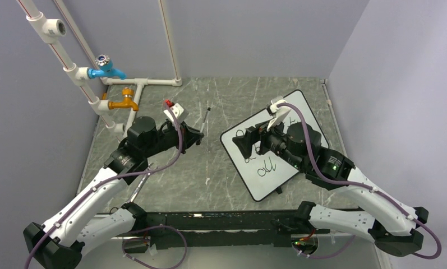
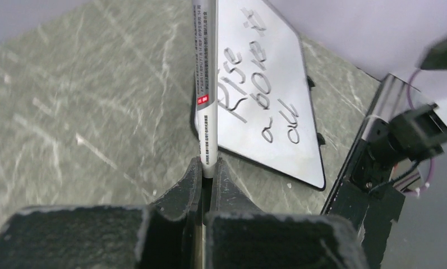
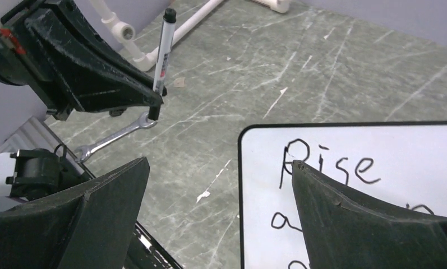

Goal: Write a sentence on the whiteboard
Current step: Put down the whiteboard marker at the center of the board.

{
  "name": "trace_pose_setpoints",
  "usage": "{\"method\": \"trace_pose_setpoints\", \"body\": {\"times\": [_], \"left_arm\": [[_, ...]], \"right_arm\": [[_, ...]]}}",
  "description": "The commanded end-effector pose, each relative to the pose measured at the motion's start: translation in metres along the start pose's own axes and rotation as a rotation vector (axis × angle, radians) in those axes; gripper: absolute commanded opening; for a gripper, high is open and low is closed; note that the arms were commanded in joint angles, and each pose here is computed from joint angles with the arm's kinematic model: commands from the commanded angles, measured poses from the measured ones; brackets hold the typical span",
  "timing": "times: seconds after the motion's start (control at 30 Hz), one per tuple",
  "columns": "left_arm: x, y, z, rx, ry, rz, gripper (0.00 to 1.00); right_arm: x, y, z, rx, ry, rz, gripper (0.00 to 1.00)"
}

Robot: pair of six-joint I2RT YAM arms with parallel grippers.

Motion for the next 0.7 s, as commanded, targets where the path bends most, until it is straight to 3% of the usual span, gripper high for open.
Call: {"method": "trace_pose_setpoints", "body": {"times": [0.0,0.23,0.67], "left_arm": [[0.028,0.008,-0.031,0.13,0.269,0.249,0.0],[0.043,0.027,-0.101,0.183,0.476,0.422,0.0],[0.049,0.051,-0.208,0.296,0.643,0.617,0.0]], "right_arm": [[-0.016,0.008,-0.008,-0.001,-0.028,-0.086,1.0],[-0.02,0.008,-0.016,0.004,-0.049,-0.105,1.0],[-0.02,0.004,-0.033,0.047,-0.068,-0.107,1.0]]}}
Point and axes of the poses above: each gripper's point midway between its finger pads, its own y axis back along the fingers, its own x axis along the line the jaws close on, z = x × y, the point moved 1 cm from there along y, back along the fingers, and after that the axes turned 2 degrees about y, right-handed, at the moved point
